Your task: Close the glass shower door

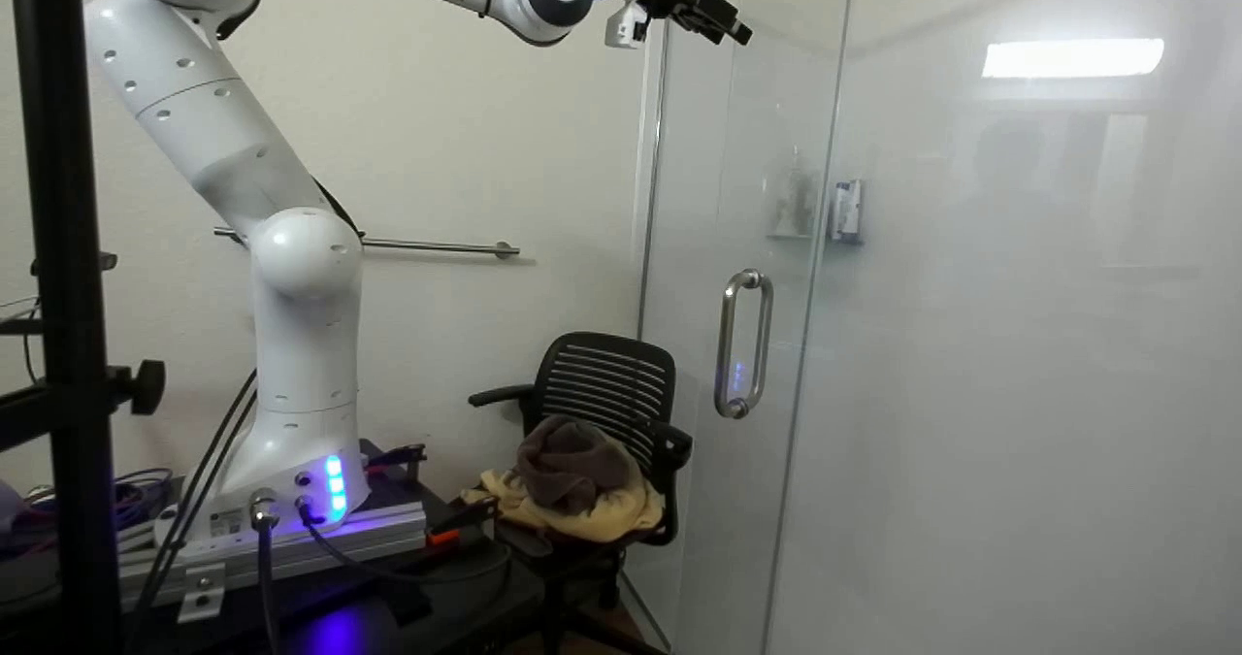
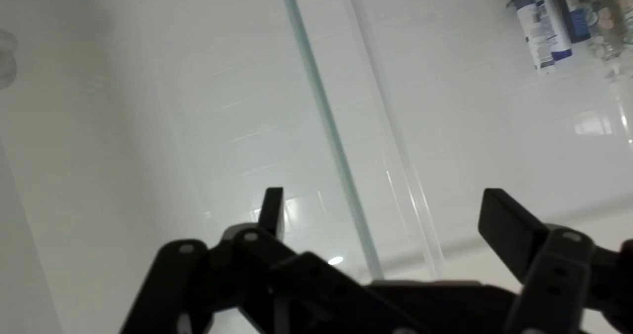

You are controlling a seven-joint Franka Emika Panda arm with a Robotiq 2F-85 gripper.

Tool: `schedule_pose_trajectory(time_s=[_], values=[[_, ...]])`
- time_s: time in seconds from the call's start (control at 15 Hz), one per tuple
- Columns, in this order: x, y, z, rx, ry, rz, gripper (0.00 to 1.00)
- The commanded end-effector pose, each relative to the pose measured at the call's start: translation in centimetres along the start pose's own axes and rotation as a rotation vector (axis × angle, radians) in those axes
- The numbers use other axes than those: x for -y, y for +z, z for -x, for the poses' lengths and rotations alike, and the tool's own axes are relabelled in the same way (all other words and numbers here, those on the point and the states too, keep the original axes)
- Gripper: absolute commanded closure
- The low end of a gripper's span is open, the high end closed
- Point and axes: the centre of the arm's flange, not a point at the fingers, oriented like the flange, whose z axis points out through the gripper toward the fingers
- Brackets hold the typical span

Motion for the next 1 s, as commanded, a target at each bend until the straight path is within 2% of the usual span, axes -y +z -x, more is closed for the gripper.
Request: schedule_pose_trajectory(time_s=[0.0,0.13,0.2,0.4,0.67,0.93], values=[[-0.5,3.7,-0.8,-0.07,0.033,0.078,0.0],[-0.9,4.9,-0.7,-0.057,0.064,0.113,0.0],[-1.4,3.3,-0.1,-0.045,0.047,0.068,0.0],[-1.5,4.1,-0.1,-0.044,0.064,0.088,0.0],[-0.6,6.7,0.3,0.069,0.053,0.052,0.0],[0.8,9.0,0.4,0.131,0.066,0.037,0.0]])
